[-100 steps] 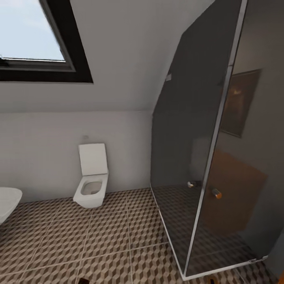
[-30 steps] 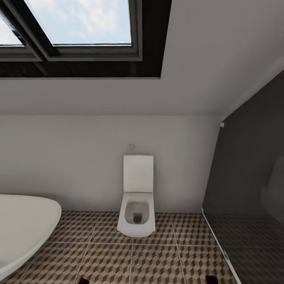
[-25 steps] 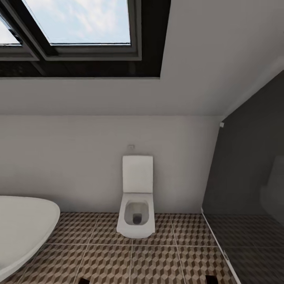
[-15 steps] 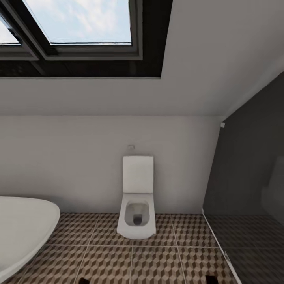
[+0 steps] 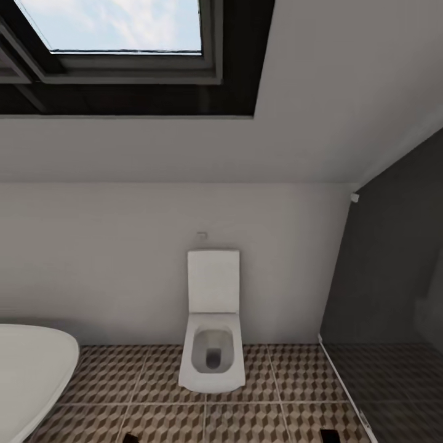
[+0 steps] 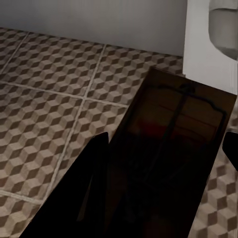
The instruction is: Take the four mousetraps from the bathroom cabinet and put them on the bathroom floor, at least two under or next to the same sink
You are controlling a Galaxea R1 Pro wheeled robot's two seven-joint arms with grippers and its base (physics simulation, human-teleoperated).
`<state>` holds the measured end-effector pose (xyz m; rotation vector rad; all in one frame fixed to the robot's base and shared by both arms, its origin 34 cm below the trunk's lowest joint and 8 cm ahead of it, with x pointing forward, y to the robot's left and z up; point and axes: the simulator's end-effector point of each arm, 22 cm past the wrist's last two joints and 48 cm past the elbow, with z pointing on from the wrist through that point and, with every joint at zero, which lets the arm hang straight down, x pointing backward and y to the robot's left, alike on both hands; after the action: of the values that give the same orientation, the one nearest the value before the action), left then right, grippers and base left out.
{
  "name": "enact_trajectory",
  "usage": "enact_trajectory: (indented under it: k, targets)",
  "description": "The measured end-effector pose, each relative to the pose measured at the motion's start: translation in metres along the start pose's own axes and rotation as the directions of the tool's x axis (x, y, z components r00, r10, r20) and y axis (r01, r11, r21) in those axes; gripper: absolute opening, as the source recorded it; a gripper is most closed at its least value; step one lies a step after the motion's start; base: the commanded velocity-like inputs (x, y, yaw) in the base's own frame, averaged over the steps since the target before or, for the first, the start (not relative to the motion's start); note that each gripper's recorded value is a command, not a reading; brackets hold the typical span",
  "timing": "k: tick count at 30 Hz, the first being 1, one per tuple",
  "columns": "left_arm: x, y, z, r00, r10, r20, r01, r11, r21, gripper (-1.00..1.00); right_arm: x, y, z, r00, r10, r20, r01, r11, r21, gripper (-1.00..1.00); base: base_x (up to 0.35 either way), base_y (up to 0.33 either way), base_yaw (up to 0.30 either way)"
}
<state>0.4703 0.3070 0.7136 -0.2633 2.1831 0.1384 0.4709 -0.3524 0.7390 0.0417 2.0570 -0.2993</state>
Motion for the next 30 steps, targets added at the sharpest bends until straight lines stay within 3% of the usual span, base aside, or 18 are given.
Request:
enact_trajectory:
  k: [8,30]
  targets:
    - [-0.0001,0.0010,0.0004,1.000,0.001,0.000,-0.001,1.000,-0.002,-1.00,0.0002,0.0000,0.0002,1.000,0.000,-0.001,0.000,1.000,0.000,-1.00,0.232,0.120,0.000]
    - [0.0002,-0.0001,0.0004,1.000,0.000,-0.001,0.000,1.000,-0.001,-1.00,0.0004,-0.0001,0.0004,1.000,0.001,-0.002,-0.001,1.000,0.001,-1.00,0.006,0.019,0.000]
